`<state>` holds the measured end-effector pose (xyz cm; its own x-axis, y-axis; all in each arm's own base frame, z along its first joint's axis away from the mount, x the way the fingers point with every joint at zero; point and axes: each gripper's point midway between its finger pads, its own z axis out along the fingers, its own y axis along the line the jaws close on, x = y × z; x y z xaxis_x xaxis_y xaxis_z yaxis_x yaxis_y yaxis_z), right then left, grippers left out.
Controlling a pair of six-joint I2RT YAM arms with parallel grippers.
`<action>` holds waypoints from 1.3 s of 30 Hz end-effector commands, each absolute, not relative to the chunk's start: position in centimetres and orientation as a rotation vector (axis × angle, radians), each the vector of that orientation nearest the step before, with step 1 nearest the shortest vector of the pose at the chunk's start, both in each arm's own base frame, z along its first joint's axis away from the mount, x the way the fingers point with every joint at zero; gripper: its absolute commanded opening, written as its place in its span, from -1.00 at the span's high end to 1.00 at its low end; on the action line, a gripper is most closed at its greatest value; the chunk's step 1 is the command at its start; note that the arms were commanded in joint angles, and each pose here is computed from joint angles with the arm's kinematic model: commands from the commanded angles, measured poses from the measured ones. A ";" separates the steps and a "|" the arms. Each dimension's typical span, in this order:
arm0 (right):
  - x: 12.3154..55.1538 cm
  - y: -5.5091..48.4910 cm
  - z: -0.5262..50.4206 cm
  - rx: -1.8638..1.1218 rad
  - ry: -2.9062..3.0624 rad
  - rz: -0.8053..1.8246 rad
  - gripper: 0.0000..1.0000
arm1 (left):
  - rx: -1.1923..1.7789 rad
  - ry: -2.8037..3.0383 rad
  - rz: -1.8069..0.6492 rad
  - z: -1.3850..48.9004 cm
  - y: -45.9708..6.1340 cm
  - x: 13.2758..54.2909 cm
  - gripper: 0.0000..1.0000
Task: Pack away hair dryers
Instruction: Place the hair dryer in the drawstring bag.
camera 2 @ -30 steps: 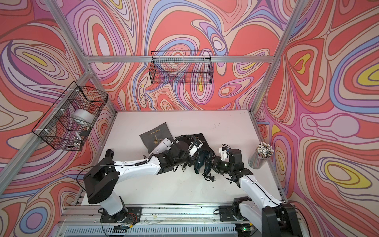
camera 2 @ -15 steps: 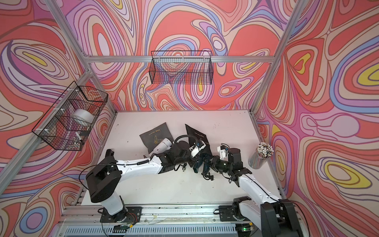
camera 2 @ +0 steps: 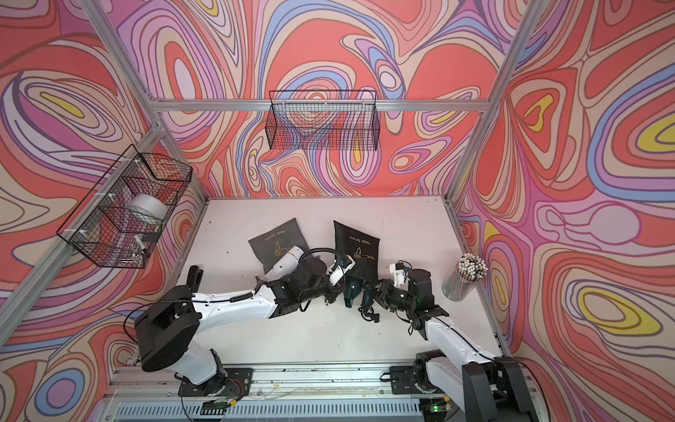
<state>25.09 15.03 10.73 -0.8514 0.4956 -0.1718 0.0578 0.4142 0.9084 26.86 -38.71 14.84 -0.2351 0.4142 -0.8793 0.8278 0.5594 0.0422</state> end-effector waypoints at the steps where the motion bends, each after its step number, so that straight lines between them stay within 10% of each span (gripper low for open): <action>1: 25.9 14.8 13.4 0.421 2.137 1.451 1.00 | 0.997 1.869 -0.527 14.9 -38.1 26.6 1.00; 21: 24.6 14.7 16.2 0.433 2.054 1.537 1.00 | 0.881 2.103 -0.220 12.2 -35.2 30.4 1.00; 39: 27.8 12.7 14.4 0.722 2.034 1.471 1.00 | 1.100 2.049 -0.539 12.9 -37.6 24.9 1.00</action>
<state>25.26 13.74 11.41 -0.7856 0.6185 -0.0174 0.2071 0.2894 0.9345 26.40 -37.48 12.83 -0.3661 0.5143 -0.7756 0.8053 0.5927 0.0128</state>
